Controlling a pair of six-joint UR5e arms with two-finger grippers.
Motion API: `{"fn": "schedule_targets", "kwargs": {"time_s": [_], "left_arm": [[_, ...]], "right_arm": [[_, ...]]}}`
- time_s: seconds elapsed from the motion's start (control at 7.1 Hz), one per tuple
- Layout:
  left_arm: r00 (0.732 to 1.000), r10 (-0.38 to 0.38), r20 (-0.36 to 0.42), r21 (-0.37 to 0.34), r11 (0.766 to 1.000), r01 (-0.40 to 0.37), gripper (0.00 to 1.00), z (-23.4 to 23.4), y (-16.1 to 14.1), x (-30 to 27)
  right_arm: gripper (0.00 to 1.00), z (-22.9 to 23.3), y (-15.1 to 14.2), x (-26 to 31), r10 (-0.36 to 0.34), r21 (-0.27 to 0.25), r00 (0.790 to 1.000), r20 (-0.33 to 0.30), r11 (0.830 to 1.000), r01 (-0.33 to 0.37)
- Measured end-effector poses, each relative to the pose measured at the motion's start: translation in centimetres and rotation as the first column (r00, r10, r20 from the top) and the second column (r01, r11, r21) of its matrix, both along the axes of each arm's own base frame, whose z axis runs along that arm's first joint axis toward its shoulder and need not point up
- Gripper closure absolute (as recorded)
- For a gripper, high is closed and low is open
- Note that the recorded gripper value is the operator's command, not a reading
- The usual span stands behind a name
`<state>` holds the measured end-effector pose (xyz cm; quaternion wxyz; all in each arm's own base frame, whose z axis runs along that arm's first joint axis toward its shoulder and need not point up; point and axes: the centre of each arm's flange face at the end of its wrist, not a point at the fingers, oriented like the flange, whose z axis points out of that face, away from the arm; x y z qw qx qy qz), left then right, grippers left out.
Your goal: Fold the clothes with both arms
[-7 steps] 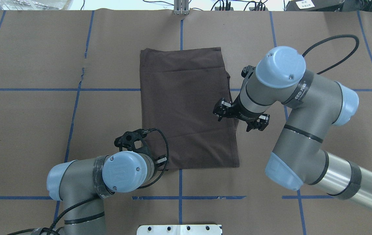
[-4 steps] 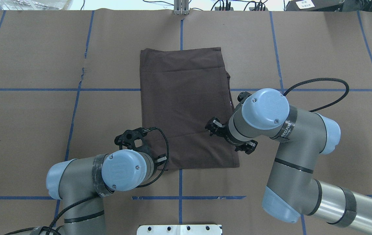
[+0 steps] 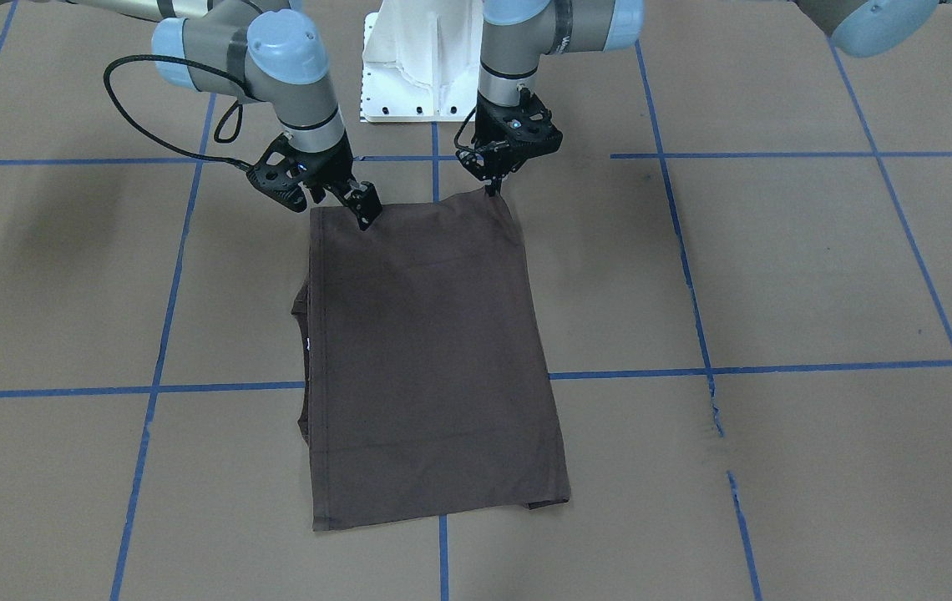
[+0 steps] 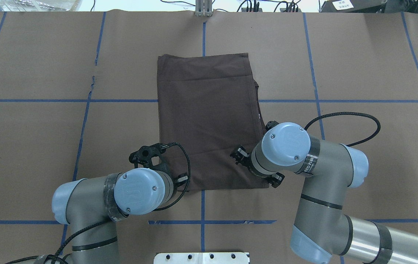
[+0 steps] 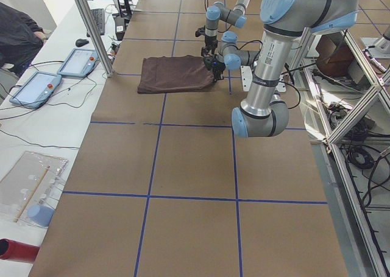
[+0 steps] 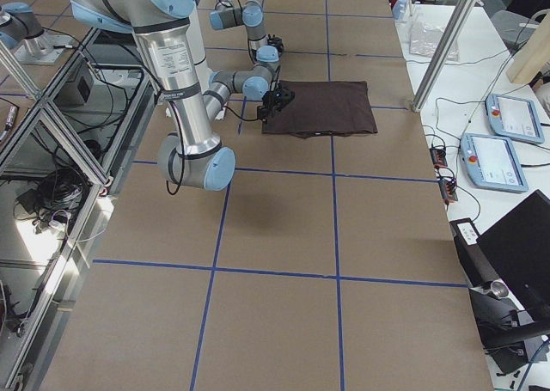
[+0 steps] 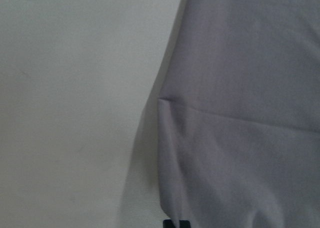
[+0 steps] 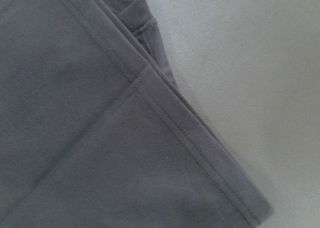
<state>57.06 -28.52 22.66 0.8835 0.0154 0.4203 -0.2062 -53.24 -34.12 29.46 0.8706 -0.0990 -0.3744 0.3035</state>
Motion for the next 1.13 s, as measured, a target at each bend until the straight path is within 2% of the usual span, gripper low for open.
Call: {"fn": "schedule_targets", "kwargs": {"time_s": [1.13], "left_arm": [[1.0, -0.006, -0.008, 0.001, 1.0, 0.006, 1.0, -0.4, -0.2, -0.4]], "right_arm": [[0.0, 3.3, 0.6, -0.7, -0.007, -0.018, 0.998, -0.056, 1.0, 0.006]]}}
